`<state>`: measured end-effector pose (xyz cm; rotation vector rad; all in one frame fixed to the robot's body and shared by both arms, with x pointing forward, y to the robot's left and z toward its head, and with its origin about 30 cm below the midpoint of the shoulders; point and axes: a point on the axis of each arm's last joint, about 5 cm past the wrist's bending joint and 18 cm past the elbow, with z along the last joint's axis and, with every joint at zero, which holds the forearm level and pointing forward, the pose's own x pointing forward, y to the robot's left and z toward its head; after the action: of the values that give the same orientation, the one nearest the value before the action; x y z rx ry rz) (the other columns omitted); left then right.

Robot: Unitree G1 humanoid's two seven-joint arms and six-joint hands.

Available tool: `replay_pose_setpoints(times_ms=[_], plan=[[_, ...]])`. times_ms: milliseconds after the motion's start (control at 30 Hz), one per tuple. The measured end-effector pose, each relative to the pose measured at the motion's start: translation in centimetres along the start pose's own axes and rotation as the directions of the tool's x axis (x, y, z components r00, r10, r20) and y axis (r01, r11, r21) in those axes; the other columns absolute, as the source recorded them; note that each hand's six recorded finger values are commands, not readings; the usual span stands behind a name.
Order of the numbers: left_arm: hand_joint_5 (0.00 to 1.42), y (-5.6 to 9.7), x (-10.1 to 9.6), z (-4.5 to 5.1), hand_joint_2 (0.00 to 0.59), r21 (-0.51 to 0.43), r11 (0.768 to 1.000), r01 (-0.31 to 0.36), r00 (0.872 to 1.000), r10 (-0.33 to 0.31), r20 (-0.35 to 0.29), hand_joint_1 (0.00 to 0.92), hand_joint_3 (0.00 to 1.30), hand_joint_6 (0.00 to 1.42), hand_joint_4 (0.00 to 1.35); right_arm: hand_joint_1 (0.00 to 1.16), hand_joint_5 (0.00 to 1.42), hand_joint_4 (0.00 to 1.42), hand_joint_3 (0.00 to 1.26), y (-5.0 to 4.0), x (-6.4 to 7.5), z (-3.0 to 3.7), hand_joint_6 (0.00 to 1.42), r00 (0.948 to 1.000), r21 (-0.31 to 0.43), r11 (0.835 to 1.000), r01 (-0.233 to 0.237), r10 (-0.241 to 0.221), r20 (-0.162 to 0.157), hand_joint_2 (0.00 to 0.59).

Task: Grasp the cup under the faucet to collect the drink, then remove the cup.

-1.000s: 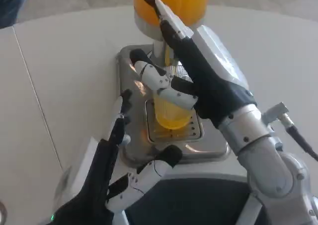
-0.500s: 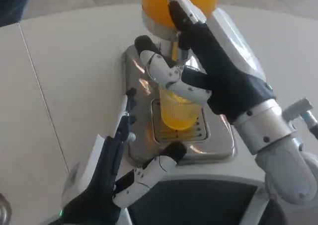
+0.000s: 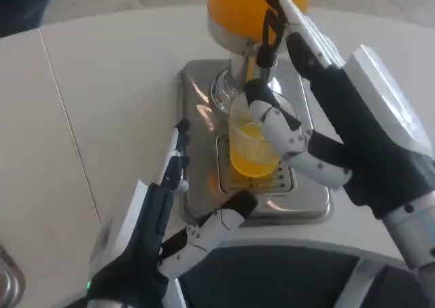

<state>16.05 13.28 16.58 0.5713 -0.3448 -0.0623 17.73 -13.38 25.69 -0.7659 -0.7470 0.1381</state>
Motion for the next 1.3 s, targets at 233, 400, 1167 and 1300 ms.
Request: replay_pose_setpoints(times_ms=[233,400,1167,1300], plan=[[0.13,-0.1,0.4,-0.22,0.057,0.002,1.000,0.005,1.000,-0.005,0.000,0.089,0.00,0.26,0.00,0.59,0.00,0.00,0.01,-0.51,-2.9,0.07,0.00,0.9986,-0.059,0.998,-0.031,0.028,-0.045,0.516],[0.13,-0.2,0.7,-0.33,0.057,0.001,1.000,0.013,1.000,-0.013,-0.001,0.089,0.00,0.26,0.00,0.62,0.00,0.00,0.00,-0.74,-4.4,-0.09,0.00,0.9899,-0.096,0.991,-0.095,0.083,-0.114,0.502],[0.13,-2.7,4.3,-1.13,0.035,0.034,0.997,-0.066,0.998,0.066,-0.001,0.261,0.00,0.25,0.00,0.69,0.00,0.00,0.01,-0.61,-7.5,0.54,0.00,0.8746,-0.183,0.888,-0.422,0.346,-0.340,0.446],[0.14,-3.4,4.7,-1.25,0.036,0.029,0.997,-0.072,0.997,0.073,-0.009,0.296,0.00,0.25,0.00,0.69,0.00,0.00,0.01,-0.50,-7.6,0.60,0.00,0.8526,-0.177,0.871,-0.459,0.375,-0.364,0.443]])
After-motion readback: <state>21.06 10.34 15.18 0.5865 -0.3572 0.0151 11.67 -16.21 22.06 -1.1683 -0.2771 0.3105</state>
